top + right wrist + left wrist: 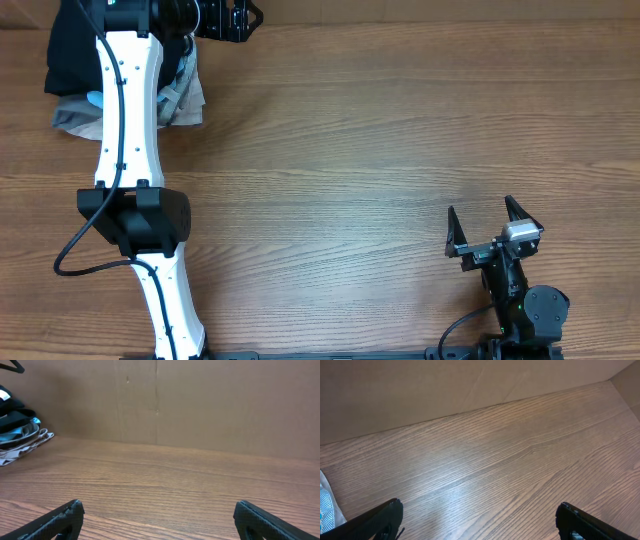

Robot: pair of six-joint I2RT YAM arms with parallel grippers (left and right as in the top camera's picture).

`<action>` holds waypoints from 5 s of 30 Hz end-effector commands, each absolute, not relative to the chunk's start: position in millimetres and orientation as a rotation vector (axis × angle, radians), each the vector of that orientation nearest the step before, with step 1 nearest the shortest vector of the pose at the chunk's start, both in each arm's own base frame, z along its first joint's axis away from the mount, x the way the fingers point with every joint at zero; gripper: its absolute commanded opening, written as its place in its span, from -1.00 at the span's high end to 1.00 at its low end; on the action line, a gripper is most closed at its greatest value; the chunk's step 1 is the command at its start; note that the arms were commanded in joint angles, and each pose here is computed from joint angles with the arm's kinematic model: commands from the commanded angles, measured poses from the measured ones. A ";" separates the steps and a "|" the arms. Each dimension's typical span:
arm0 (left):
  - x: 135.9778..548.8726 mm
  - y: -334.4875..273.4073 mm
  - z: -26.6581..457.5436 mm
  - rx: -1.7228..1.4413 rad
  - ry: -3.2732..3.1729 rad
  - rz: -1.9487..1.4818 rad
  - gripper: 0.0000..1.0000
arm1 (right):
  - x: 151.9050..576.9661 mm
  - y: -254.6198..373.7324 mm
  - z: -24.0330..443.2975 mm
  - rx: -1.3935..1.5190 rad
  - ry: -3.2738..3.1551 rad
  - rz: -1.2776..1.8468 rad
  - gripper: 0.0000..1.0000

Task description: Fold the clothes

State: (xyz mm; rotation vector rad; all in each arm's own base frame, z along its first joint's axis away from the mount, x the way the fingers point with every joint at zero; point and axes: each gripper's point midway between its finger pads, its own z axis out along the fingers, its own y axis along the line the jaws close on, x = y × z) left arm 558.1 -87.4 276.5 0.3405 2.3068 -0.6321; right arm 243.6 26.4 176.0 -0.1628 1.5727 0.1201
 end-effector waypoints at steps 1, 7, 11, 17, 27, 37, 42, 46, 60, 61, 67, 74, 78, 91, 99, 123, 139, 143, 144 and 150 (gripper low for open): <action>556.8 -85.2 287.1 0.332 2.287 -0.628 -1.00 | 244.0 24.0 174.3 -0.156 1.569 0.107 -1.00; 556.8 -85.2 287.1 0.332 2.287 -0.628 -1.00 | 244.0 24.0 174.2 -0.156 1.569 0.107 -1.00; 556.8 -85.2 287.1 0.332 2.287 -0.628 -1.00 | 244.0 24.0 174.2 -0.156 1.569 0.107 -1.00; 556.8 -85.2 287.1 0.332 2.287 -0.628 -1.00 | 244.0 24.0 174.2 -0.156 1.569 0.107 -1.00; 556.8 -85.2 287.1 0.332 2.287 -0.628 -1.00 | 244.0 24.0 174.2 -0.156 1.569 0.107 -1.00; 555.6 -47.8 313.3 0.327 2.152 -0.298 -1.00 | 244.0 24.0 174.2 -0.156 1.569 0.107 -1.00; 504.5 -29.7 304.7 0.303 2.038 -0.226 -1.00 | 244.0 24.0 174.2 -0.156 1.569 0.107 -1.00; 437.4 -13.1 283.2 0.249 2.037 -0.149 -1.00 | 244.0 24.0 174.2 -0.156 1.569 0.107 -1.00; 286.1 -15.2 243.7 0.199 1.523 -0.022 -1.00 | 244.0 24.0 174.2 -0.156 1.569 0.107 -1.00; 278.9 -15.7 239.1 0.200 1.499 -0.018 -1.00 | 244.0 24.0 174.2 -0.156 1.569 0.107 -1.00; 256.6 -13.7 223.6 0.182 1.421 0.008 -1.00 | 244.0 24.0 174.2 -0.156 1.569 0.107 -1.00; 248.0 -15.4 210.4 0.167 1.421 0.009 -1.00 | 244.0 24.0 174.2 -0.156 1.569 0.107 -1.00; 246.5 -15.2 198.6 0.156 1.468 0.010 -1.00 | 244.0 24.0 174.2 -0.156 1.569 0.107 -1.00; 245.5 -14.7 158.8 0.130 1.630 -0.026 -1.00 | 244.0 24.0 174.2 -0.156 1.569 0.107 -1.00; 245.5 -14.7 158.6 0.130 1.631 -0.026 -1.00 | 244.0 24.0 174.2 -0.156 1.569 0.107 -1.00; 245.5 -14.7 158.6 0.130 1.631 -0.026 -1.00 | 244.0 24.0 174.2 -0.156 1.569 0.107 -1.00; 245.5 -14.7 158.6 0.130 1.631 -0.026 -1.00 | 244.0 24.0 174.2 -0.156 1.569 0.107 -1.00; 245.5 -14.7 158.6 0.130 1.631 -0.026 -1.00 | 244.0 24.0 174.2 -0.156 1.569 0.107 -1.00; 245.5 -14.7 158.6 0.130 1.631 -0.026 -1.00 | 244.0 24.0 174.2 -0.156 1.569 0.107 -1.00; 245.5 -14.7 158.6 0.130 1.631 -0.026 -1.00 | 244.0 24.0 174.2 -0.156 1.569 0.107 -1.00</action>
